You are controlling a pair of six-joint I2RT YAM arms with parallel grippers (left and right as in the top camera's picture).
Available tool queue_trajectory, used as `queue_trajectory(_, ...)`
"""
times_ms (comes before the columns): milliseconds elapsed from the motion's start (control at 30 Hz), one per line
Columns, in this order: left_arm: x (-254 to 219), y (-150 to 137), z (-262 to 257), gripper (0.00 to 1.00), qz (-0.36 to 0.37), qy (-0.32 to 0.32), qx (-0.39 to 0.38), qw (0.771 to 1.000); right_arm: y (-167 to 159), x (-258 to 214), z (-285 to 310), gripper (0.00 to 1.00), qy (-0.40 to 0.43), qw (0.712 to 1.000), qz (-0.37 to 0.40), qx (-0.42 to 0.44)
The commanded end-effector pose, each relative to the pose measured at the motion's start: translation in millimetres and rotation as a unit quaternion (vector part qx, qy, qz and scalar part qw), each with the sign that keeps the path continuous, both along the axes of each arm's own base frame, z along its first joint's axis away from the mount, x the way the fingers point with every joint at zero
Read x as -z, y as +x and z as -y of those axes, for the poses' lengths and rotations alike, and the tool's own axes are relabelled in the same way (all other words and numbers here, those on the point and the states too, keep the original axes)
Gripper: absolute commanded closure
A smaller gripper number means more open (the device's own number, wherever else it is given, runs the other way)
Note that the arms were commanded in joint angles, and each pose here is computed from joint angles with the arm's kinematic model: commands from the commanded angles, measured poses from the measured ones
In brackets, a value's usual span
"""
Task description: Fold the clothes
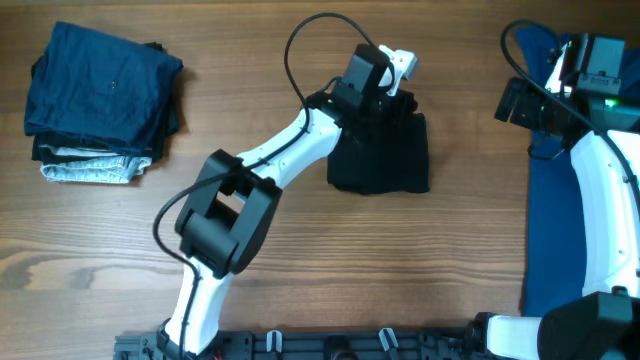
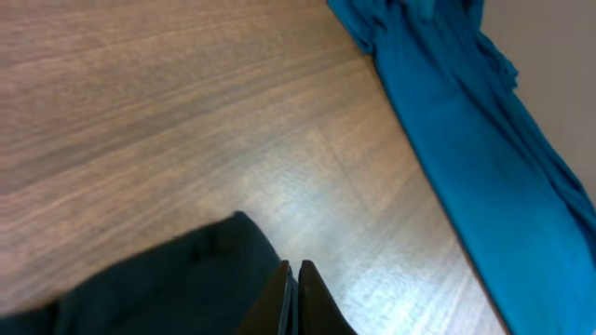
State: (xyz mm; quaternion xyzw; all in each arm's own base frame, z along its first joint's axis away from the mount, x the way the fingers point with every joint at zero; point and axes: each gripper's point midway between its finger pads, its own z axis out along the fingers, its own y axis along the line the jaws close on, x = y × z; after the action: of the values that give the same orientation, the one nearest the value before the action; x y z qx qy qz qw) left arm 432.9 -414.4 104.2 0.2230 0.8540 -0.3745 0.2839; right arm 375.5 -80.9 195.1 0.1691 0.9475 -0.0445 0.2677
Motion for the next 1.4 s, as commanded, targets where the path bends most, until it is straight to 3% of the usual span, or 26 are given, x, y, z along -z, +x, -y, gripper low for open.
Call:
queue_trajectory(0,64.0,2.9,-3.8,0.95,-0.034,0.035,-0.008,0.999,-1.8,4.0,2.3,0.00,-0.006,1.000,-0.007,0.004)
queue_trajectory(100,93.3,1.4,-5.6,0.92,-0.050,0.047,-0.009,0.998,-1.8,4.0,2.2,0.01,-0.006,1.000,-0.007,0.004)
queue_trajectory(167,83.7,8.6,-2.2,0.93,-0.031,0.033,-0.009,0.999,-1.8,4.0,2.2,0.01,-0.006,1.000,-0.007,0.004)
queue_trajectory(233,46.8,19.5,4.3,0.96,0.004,0.007,-0.010,1.000,-1.8,4.0,2.2,0.01,-0.006,1.000,-0.007,0.004)
queue_trajectory(367,-96.5,25.7,-16.1,0.96,0.067,-0.030,-0.035,0.997,-1.8,4.0,2.3,0.01,-0.006,1.000,-0.007,0.005)
queue_trajectory(467,-126.7,13.6,-78.7,0.88,0.046,0.055,-0.138,0.988,-1.8,4.0,2.3,0.00,-0.007,1.000,-0.007,0.004)
queue_trajectory(500,-119.7,4.2,-97.1,0.82,0.028,0.096,-0.157,0.983,-1.8,4.0,2.3,0.00,-0.007,1.000,-0.007,0.004)
queue_trajectory(533,-99.6,-11.9,-114.8,0.47,-0.011,0.147,-0.162,0.976,-1.8,4.0,2.2,0.01,-0.006,1.000,-0.007,0.004)
queue_trajectory(667,-28.1,-63.3,-151.2,0.22,-0.141,0.268,-0.140,0.943,-1.8,4.0,2.3,0.00,-0.007,1.000,-0.007,0.004)
queue_trajectory(800,27.1,-81.6,-159.1,0.10,-0.201,0.309,-0.133,0.920,-1.8,4.0,2.2,0.00,-0.006,1.000,-0.007,0.004)
queue_trajectory(1000,60.6,-85.1,-155.7,0.07,-0.227,0.326,-0.125,0.909,-1.8,4.0,2.3,0.01,-0.006,1.000,-0.007,0.004)
queue_trajectory(1067,71.9,-78.0,-150.7,0.06,-0.239,0.312,-0.155,0.906,-1.8,4.0,2.2,0.00,-0.006,1.000,-0.007,0.004)
queue_trajectory(1233,83.9,-63.9,-139.3,0.04,-0.222,0.295,-0.158,0.916,-1.8,4.0,2.3,0.01,-0.007,1.000,-0.007,0.004)
queue_trajectory(1367,110.3,-68.3,-140.8,0.01,-0.251,0.306,-0.174,0.902,-1.8,4.0,2.2,0.01,-0.006,1.000,-0.007,0.004)
